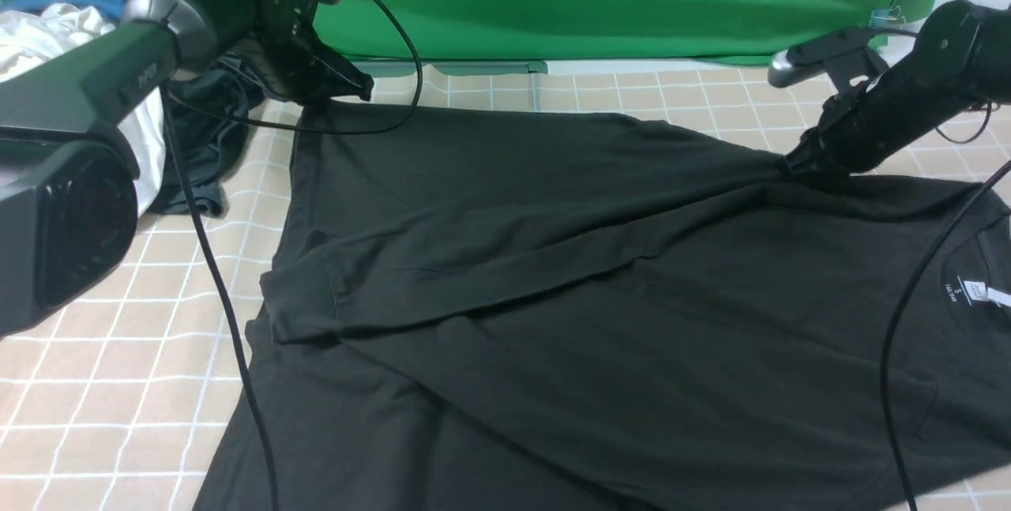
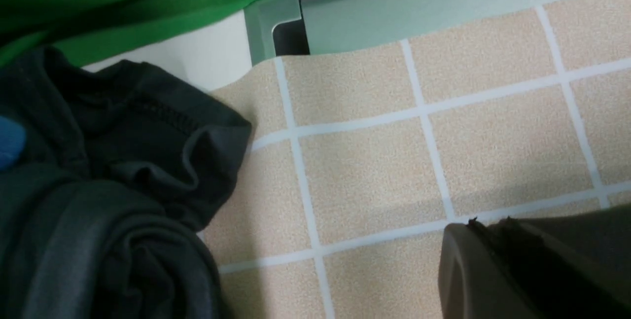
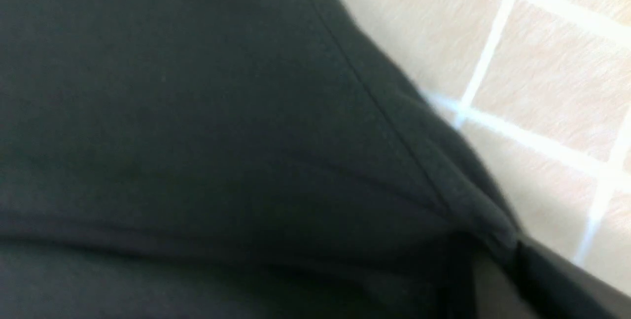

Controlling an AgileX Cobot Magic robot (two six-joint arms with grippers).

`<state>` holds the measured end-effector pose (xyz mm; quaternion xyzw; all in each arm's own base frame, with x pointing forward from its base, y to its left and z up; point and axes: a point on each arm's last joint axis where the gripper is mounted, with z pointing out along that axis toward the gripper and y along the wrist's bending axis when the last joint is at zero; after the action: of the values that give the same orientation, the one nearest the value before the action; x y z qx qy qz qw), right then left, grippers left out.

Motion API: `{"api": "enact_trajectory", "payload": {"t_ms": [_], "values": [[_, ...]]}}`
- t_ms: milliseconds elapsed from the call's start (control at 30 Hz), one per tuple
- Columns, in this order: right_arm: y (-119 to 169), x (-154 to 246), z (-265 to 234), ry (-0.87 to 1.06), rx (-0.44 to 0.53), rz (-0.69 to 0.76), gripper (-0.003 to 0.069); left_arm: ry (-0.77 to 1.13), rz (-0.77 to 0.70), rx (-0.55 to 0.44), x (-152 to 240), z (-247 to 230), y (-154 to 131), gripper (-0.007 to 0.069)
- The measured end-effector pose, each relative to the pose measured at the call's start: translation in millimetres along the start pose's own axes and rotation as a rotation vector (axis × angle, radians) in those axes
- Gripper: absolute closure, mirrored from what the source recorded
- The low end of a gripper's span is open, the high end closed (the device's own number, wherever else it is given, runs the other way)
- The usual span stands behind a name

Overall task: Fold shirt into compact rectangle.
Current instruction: 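Grasp the near edge of the shirt at its hem and shoulder corners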

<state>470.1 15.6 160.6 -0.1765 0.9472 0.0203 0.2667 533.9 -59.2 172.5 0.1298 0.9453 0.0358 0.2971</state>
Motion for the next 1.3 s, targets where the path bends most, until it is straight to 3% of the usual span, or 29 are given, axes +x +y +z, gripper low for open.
{"api": "enact_trajectory", "payload": {"t_ms": [433, 533, 633, 733, 833, 933, 1033, 1133, 1233, 1300], "values": [[-11.4, -32.2, -18.3, -0.158, 0.066, 0.037, 0.0581, -0.023, -0.117, -0.026, -0.4, -1.5, 15.1, 0.0589], [-11.4, -30.1, -10.6, -0.153, 0.065, 0.042, 0.0480, -0.042, -0.120, -0.024, -2.1, -1.5, 15.1, 0.0587], [-11.8, -29.1, -7.0, -0.153, 0.068, 0.043, 0.0326, -0.064, -0.124, -0.029, -4.1, -1.7, 15.7, 0.0578], [-10.9, -30.2, -8.9, -0.157, 0.067, 0.041, 0.0165, -0.077, -0.105, -0.047, -5.7, -3.5, 17.7, 0.0517], [-8.6, -32.6, -23.5, -0.140, 0.051, 0.037, 0.0123, -0.072, -0.079, -0.082, -9.5, -17.1, 23.5, 0.0442], [-4.5, -38.7, -57.2, -0.134, 0.031, 0.058, 0.0186, -0.056, -0.065, -0.115, -16.0, -45.7, 29.9, 0.0393], [0.4, -41.2, -87.2, -0.115, 0.007, 0.068, 0.0375, -0.018, -0.073, -0.108, -18.8, -74.0, 31.6, 0.0405], [4.6, -41.5, -101.0, -0.099, -0.008, 0.062, 0.0566, 0.039, -0.066, -0.032, -17.6, -99.5, 25.8, 0.0498], [8.5, -39.4, -95.4, -0.073, -0.023, 0.059, 0.0603, 0.092, -0.069, 0.051, -12.9, -107.9, 18.9, 0.0579], [12.3, -36.6, -81.2, -0.042, -0.040, 0.060, 0.0564, 0.147, -0.081, 0.117, -1.8, -105.9, 10.8, 0.0609]]}}
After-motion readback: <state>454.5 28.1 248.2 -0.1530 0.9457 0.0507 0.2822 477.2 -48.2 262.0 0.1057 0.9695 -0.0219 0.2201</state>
